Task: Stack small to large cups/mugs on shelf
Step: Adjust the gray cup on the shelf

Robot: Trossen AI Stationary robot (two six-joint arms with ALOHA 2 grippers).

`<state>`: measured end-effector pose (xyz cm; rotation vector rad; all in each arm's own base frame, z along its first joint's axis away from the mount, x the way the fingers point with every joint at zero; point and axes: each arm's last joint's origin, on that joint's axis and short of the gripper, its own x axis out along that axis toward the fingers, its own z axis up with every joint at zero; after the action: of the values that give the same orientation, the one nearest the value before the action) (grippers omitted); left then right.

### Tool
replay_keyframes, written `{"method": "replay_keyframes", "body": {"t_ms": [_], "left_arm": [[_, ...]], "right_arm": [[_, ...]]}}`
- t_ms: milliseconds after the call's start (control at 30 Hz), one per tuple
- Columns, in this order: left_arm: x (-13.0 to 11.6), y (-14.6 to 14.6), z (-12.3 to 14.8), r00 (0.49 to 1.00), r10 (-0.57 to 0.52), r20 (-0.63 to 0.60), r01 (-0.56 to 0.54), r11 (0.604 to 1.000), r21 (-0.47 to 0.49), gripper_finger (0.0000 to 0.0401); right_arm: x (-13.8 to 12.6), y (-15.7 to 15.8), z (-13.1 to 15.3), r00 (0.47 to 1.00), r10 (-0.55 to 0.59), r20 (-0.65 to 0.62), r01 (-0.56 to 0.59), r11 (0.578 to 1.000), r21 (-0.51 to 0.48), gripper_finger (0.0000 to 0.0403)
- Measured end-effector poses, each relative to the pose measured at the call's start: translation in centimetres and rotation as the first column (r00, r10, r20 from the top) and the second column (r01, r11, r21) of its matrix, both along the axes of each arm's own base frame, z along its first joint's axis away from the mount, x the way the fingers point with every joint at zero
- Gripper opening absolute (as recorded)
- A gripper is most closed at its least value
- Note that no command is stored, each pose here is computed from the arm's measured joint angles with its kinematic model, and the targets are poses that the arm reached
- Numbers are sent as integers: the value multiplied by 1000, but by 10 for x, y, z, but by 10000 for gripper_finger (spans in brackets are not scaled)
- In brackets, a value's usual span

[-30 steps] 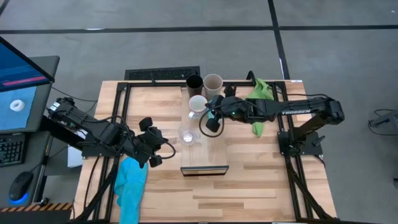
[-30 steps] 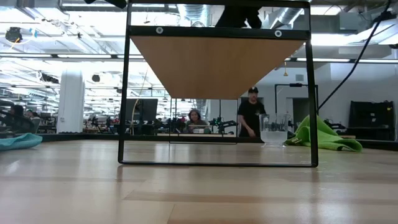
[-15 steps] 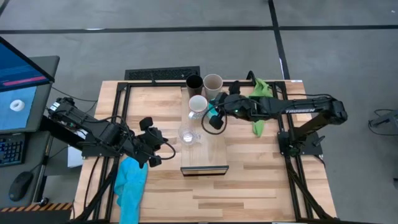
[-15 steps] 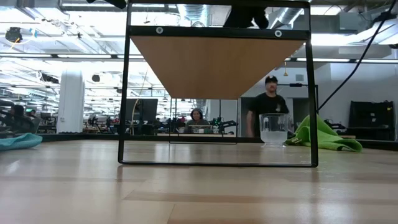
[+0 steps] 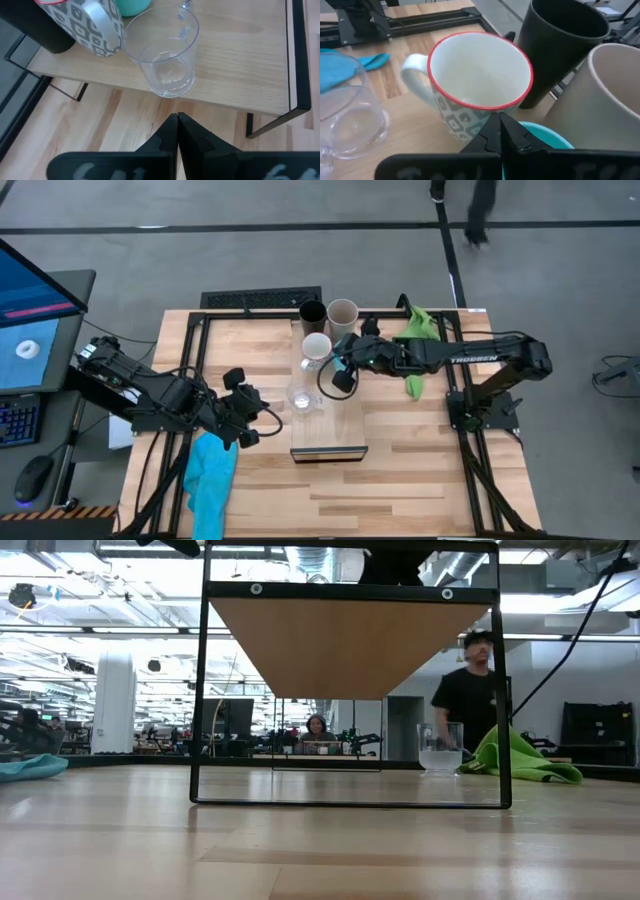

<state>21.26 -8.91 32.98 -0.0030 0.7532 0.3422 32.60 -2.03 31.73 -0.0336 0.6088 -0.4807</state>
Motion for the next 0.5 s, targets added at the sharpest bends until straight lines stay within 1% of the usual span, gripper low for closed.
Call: {"method": "replay_keyframes", "body": {"t_ms": [200,333,500], "left_arm": [[0,0,0,1000,-3,-4,3,1000,5,0],[0,0,0,1000,-10,-8,10,1000,13,0],[0,0,0,1000,-9,-7,9,1000,13,0]], "right_arm": [[1,-1,0,1000,7,-1,-7,1000,3,9],[0,-3,5,999,8,35,-7,1000,-6,9],[0,-4,4,1000,11,28,-11,1000,-4,10]]}}
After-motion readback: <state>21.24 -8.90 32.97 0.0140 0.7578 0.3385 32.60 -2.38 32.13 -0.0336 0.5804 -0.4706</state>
